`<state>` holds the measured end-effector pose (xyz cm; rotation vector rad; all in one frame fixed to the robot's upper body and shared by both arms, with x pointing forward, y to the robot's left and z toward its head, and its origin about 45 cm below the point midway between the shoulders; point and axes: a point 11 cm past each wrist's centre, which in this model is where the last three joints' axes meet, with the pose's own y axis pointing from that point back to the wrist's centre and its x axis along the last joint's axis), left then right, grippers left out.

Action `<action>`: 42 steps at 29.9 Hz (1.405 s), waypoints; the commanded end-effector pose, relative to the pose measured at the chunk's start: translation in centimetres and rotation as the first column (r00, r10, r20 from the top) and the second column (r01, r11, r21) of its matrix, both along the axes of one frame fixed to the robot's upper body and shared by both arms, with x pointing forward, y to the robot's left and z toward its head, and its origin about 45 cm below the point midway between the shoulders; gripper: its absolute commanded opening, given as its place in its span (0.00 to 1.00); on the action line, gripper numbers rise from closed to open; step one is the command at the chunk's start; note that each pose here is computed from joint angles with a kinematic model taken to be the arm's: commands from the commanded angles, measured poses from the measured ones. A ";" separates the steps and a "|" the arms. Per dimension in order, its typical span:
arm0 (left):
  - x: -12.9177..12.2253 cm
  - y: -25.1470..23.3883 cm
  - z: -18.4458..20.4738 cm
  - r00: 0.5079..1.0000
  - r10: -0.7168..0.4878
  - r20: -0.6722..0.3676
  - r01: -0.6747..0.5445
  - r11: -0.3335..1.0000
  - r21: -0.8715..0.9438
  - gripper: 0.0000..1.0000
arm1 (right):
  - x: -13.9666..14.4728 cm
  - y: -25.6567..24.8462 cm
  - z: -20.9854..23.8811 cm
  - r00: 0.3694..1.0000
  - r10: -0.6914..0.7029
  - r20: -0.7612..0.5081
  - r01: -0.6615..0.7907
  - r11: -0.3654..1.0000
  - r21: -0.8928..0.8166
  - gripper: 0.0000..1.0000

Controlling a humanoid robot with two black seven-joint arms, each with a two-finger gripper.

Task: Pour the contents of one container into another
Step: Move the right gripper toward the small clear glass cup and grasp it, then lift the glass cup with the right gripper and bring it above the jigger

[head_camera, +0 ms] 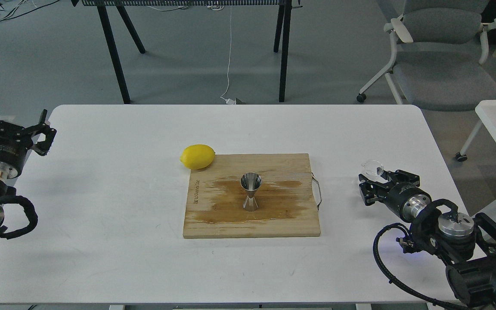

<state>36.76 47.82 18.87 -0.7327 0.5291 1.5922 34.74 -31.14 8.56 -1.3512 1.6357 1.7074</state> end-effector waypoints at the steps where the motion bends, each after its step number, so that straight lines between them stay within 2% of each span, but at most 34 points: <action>1: -0.1 0.3 -0.1 1.000 0.007 -0.003 -0.007 1.000 0.005 0.99 | 0.3 2.8 2.0 0.991 0.119 0.068 -0.115 0.992 -0.053 0.38; 8: -0.1 0.1 -0.3 1.000 0.005 -0.005 -0.005 1.000 0.001 0.99 | 0.3 7.9 6.0 0.920 0.340 0.195 -0.300 0.931 -0.206 0.37; 18: -0.1 0.0 -0.4 1.000 0.002 -0.010 -0.002 1.000 0.004 0.99 | -1.4 14.7 7.9 0.756 0.612 0.232 -0.491 0.765 -0.416 0.37; 29: -0.4 0.0 -0.8 1.000 0.001 -0.021 -0.001 1.000 0.006 0.99 | -1.3 17.0 9.4 0.635 0.736 0.234 -0.509 0.627 -0.589 0.37; 35: -0.4 0.1 -0.8 1.000 0.001 -0.024 0.000 1.000 0.010 0.99 | -1.0 18.7 9.8 0.536 0.823 0.187 -0.497 0.487 -0.719 0.38; 42: -0.5 0.0 -1.0 1.000 0.000 -0.025 0.000 1.000 0.008 0.99 | -0.6 19.4 9.2 0.489 0.865 0.115 -0.487 0.380 -0.786 0.38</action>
